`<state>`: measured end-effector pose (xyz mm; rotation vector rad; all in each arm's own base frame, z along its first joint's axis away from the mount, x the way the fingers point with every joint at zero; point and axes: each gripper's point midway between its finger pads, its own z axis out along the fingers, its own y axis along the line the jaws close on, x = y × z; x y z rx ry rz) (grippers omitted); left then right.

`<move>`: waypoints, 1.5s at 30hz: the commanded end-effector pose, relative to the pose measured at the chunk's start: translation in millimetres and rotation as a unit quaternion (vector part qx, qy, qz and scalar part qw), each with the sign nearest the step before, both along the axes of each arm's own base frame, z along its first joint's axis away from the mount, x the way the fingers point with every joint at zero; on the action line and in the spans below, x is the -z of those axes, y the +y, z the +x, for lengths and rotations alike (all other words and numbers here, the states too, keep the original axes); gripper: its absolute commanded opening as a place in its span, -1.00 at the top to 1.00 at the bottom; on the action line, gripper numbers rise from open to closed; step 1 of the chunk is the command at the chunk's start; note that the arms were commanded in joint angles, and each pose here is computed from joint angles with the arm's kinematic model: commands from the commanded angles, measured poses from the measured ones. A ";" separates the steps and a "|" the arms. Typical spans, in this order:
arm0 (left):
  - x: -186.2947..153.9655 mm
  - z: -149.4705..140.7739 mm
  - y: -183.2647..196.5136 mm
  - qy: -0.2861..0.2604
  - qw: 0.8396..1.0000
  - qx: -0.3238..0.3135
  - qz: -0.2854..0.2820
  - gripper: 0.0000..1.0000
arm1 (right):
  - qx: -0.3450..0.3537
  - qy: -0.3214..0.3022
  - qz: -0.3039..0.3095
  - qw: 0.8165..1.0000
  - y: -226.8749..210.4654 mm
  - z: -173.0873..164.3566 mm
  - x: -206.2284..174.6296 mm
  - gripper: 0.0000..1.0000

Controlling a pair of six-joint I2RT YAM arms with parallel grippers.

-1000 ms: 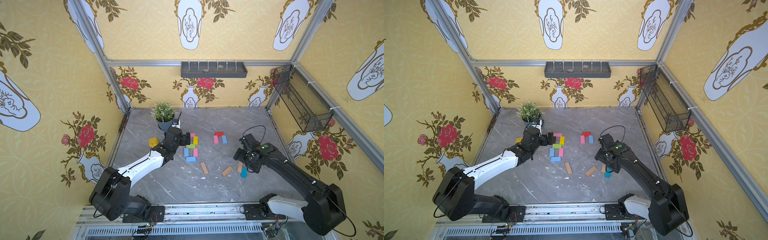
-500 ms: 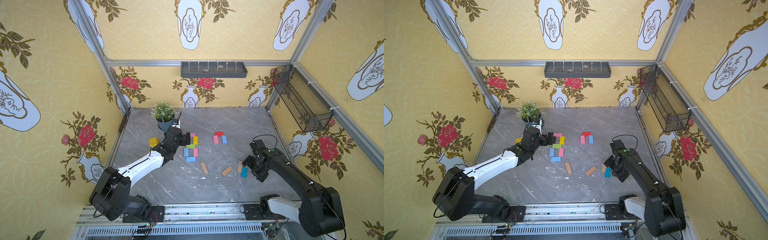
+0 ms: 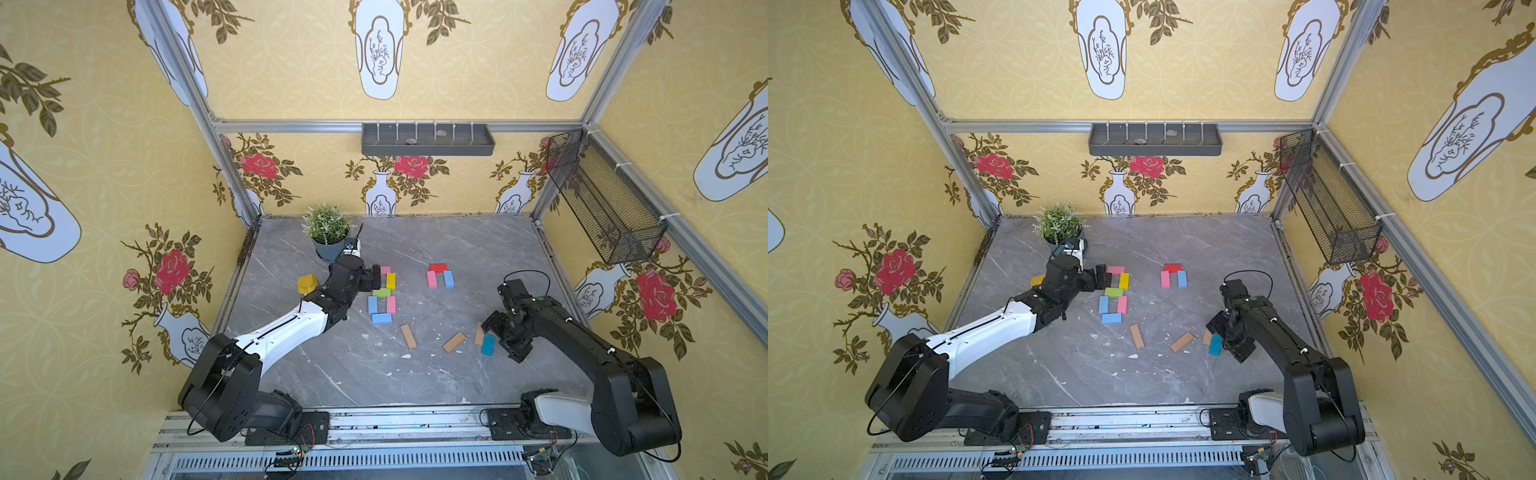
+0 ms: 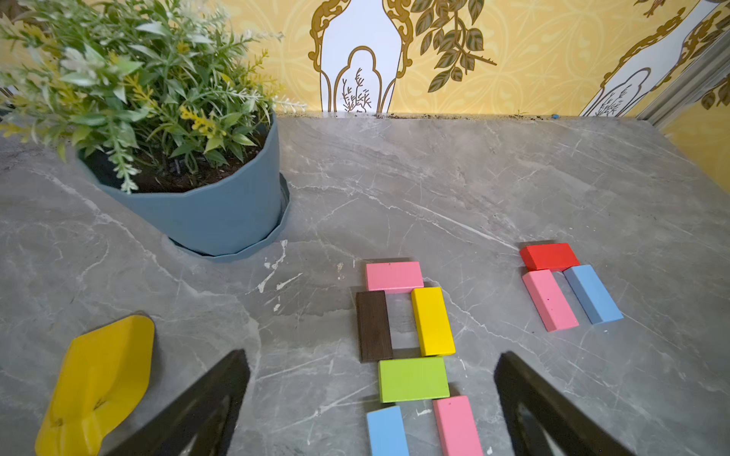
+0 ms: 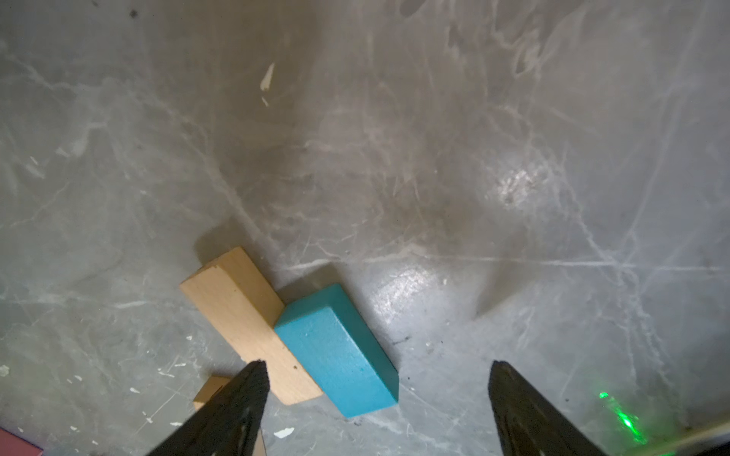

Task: Assemble the number 8 with building blocks
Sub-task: Move the building block to the center of the board.

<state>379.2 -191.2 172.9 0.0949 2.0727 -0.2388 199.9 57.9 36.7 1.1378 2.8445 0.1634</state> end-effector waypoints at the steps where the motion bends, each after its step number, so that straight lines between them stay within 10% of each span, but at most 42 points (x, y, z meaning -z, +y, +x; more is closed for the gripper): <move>1: 1.3 1.2 -0.2 -0.001 1.000 0.000 -0.001 -1.00 | 0.005 -0.006 -0.006 1.000 -4.3 4.5 2.0 -0.79; 25: 2.6 1.6 -0.7 0.001 1.000 0.000 0.000 -1.00 | -0.086 -0.012 0.056 0.995 34.3 24.8 21.0 -0.54; 36: 3.4 1.9 -0.4 0.002 1.000 0.000 0.002 -1.00 | -0.263 0.001 0.032 0.964 109.0 26.2 19.9 -0.50; 45: 4.2 3.1 -1.9 0.003 1.000 0.001 0.002 -0.99 | -0.267 -0.030 -0.029 0.963 86.1 27.0 -7.5 -0.52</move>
